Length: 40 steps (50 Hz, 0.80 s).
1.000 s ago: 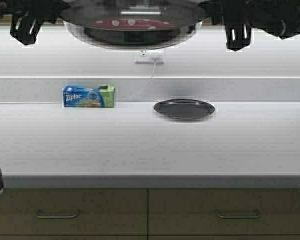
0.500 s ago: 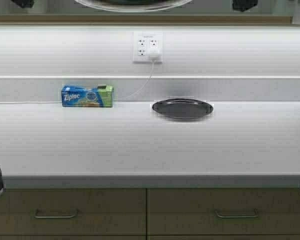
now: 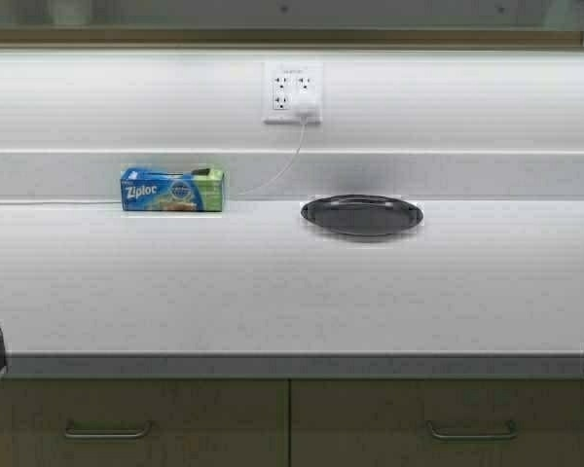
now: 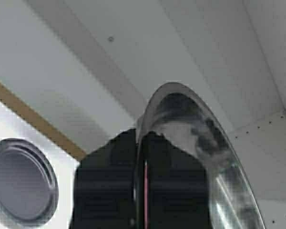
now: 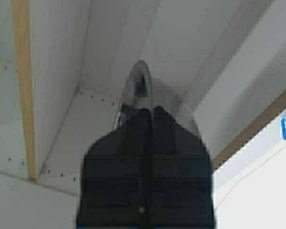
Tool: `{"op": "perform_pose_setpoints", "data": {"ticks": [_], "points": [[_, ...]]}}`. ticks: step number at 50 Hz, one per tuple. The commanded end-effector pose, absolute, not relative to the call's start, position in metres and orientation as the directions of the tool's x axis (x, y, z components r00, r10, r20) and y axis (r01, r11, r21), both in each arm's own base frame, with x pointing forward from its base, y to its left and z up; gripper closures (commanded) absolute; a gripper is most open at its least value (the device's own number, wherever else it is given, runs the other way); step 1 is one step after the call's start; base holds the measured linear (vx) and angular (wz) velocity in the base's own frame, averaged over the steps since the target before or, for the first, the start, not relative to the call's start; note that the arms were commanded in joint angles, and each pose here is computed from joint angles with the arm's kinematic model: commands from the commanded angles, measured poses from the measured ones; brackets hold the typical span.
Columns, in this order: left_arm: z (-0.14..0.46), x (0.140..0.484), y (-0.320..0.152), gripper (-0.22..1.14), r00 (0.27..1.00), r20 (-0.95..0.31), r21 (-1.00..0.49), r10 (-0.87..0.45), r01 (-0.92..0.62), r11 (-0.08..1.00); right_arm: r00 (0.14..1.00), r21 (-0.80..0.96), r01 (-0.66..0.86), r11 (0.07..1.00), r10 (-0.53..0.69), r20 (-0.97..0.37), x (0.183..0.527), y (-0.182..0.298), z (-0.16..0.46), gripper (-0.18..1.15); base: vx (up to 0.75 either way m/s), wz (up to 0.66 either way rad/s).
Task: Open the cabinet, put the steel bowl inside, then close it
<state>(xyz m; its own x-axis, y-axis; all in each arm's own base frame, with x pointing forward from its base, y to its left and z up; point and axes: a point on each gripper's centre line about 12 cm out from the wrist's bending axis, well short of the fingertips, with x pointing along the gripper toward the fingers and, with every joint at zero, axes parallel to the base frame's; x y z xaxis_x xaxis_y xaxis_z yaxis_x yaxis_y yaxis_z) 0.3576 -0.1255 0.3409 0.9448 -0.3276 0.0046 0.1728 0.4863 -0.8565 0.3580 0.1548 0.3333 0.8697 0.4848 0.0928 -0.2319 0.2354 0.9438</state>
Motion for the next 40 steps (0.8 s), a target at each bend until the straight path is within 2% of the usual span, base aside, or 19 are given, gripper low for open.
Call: {"op": "perform_pose_setpoints", "data": {"ticks": [1, 25, 40], "points": [[0.353, 0.367, -0.135, 0.89, 0.941, 0.035, -0.867, -0.337, 0.197, 0.459, 0.851, 0.937, -0.276, 0.214, 0.507, 0.134, 0.357, 0.170, 0.356, 0.90, 0.14, -0.01], [0.353, 0.429, -0.155, 0.89, 0.946, 0.069, -0.890, -0.318, 0.202, 0.408, 0.878, 0.946, -0.235, 0.222, 0.466, 0.109, 0.427, 0.185, 0.356, 0.90, 0.17, 0.00], [0.343, 0.464, -0.167, 0.89, 0.948, 0.065, -0.901, -0.310, 0.190, 0.390, 0.897, 0.954, -0.186, 0.236, 0.437, 0.066, 0.452, 0.180, 0.333, 0.90, 0.06, 0.04]]}}
